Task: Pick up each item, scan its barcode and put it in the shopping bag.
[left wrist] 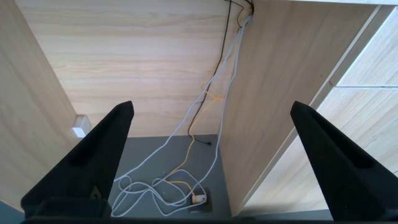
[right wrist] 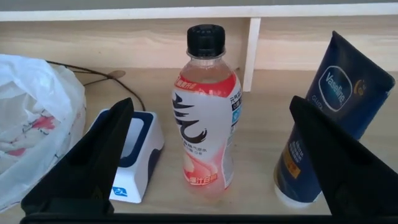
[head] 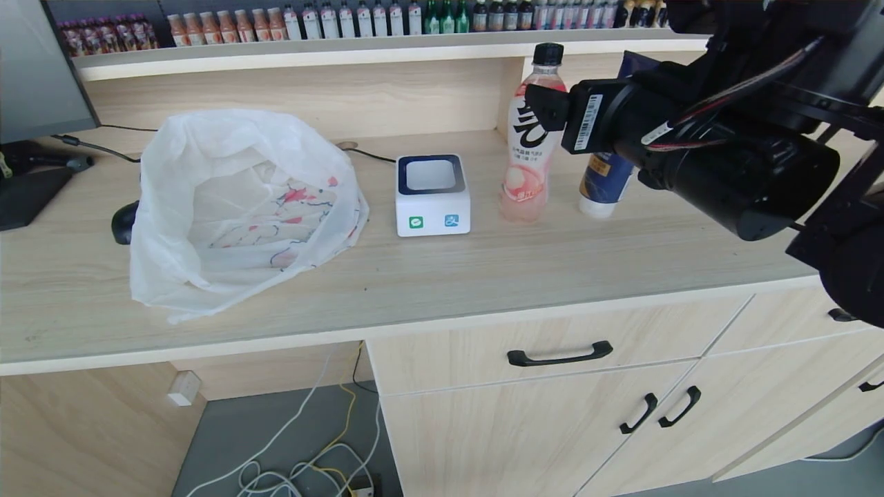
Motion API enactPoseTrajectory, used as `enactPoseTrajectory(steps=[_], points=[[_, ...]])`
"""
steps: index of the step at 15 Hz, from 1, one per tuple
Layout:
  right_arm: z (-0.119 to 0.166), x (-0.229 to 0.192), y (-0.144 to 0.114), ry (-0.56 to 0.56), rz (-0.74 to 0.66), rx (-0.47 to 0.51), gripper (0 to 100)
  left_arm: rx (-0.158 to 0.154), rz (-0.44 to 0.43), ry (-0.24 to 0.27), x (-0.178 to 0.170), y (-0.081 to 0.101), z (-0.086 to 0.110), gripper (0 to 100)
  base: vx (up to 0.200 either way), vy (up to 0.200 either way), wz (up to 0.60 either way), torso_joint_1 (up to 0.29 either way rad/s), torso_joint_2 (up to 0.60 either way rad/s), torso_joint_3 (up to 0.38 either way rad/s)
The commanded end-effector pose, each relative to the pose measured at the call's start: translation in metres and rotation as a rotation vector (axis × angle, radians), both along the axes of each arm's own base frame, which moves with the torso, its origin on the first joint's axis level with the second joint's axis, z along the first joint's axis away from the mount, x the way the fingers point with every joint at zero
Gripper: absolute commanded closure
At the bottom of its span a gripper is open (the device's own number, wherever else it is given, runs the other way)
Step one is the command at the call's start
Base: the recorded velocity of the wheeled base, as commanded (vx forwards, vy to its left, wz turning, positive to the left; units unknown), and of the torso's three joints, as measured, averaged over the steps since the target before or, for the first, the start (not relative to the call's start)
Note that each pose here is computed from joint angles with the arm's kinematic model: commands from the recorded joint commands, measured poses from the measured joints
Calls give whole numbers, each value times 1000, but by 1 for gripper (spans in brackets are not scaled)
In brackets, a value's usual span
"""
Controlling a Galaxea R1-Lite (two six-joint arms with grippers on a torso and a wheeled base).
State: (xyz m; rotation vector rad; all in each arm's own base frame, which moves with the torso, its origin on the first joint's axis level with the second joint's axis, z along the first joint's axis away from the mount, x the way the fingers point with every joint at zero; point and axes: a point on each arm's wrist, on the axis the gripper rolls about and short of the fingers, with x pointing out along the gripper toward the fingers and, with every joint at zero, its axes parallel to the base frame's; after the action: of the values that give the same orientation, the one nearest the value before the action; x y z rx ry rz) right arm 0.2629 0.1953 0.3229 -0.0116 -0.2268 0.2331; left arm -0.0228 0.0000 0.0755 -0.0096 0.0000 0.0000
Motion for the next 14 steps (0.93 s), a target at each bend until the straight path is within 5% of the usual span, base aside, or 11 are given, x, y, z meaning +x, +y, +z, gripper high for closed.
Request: enactPoseTrajectory(steps=[1,14], points=[[-1,11,8,-12,-2,-26,0,-1,2,0,0,0,0,0,0,0,0,0,0,0],[-6,40,31,-37,11,-57,0,-1,0,0,0,0,0,0,0,0,0,0,0,0]])
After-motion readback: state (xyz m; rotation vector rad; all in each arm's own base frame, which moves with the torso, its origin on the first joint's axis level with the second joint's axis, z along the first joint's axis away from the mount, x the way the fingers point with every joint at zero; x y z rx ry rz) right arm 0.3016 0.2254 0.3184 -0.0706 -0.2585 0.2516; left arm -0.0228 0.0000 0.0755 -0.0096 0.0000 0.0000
